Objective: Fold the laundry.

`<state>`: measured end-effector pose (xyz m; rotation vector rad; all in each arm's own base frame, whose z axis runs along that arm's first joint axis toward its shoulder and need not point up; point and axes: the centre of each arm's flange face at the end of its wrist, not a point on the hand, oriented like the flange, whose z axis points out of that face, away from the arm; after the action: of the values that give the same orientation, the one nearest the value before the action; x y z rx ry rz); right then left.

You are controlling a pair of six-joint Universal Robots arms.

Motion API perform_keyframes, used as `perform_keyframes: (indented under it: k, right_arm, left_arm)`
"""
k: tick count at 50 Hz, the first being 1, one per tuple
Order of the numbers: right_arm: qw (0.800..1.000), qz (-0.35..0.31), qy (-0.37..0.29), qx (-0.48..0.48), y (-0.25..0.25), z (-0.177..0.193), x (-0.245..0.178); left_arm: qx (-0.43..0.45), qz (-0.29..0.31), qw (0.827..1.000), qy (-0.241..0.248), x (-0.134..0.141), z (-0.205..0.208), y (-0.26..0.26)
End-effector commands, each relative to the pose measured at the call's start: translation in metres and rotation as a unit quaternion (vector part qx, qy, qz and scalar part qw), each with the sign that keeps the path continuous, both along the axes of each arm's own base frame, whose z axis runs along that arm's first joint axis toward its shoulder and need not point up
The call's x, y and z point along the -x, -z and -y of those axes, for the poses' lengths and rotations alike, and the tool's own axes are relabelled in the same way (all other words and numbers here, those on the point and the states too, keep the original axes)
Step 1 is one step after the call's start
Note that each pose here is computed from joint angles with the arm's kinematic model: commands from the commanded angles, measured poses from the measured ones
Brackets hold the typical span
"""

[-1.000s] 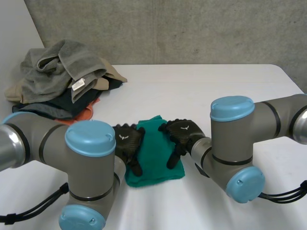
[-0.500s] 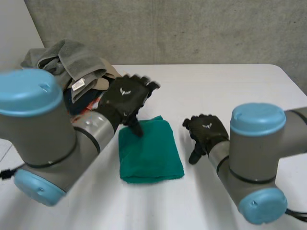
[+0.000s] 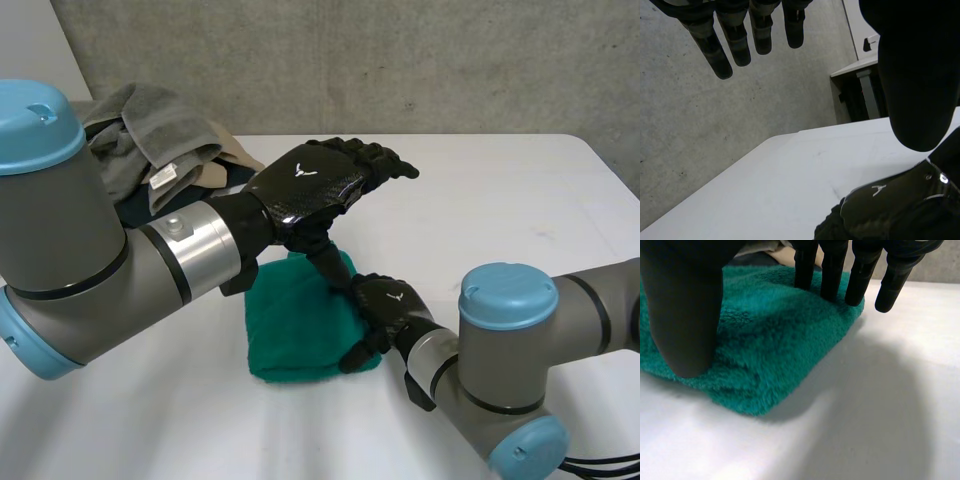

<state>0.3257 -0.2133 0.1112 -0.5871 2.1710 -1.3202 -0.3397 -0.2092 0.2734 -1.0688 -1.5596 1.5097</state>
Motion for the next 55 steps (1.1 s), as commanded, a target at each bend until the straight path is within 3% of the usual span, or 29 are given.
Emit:
perform_keyframes:
  k: [1,8,12,21,32,41,48,52,55]
  right_arm:
    - [1.000,-0.013,0.009,-0.001,0.013,0.007,-0.003]
    - [0.995,0.004,0.076,0.057,-0.006,0.030,0.001]
    - [0.988,0.019,0.123,0.087,-0.025,0.061,0.014]
    - [0.956,0.029,0.249,0.151,-0.046,0.177,0.079]
    - [0.902,-0.015,0.390,0.186,-0.027,0.309,0.208]
    - [0.901,-0.034,0.392,0.183,-0.013,0.334,0.262]
    - [0.898,-0.035,0.395,0.188,-0.014,0.338,0.278]
    - [0.886,-0.069,0.413,0.201,-0.016,0.338,0.285]
    - [0.854,-0.136,0.450,0.224,-0.022,0.338,0.300]
  left_arm:
    - [0.001,0.001,1.000,-0.002,0.000,0.000,0.001]
    - [0.005,-0.002,1.000,-0.004,-0.001,0.002,-0.002]
    - [0.008,-0.005,1.000,-0.004,0.000,0.003,-0.005]
    - [0.021,-0.018,1.000,-0.004,0.002,0.003,-0.018]
    - [0.021,-0.035,0.999,-0.003,0.001,0.001,-0.029]
    - [0.020,-0.034,0.999,-0.002,0.003,0.001,-0.027]
    - [0.022,-0.036,0.999,-0.001,0.005,0.000,-0.029]
    - [0.025,-0.038,0.999,0.003,0.007,-0.002,-0.031]
    - [0.026,-0.040,0.999,0.005,0.008,-0.003,-0.032]
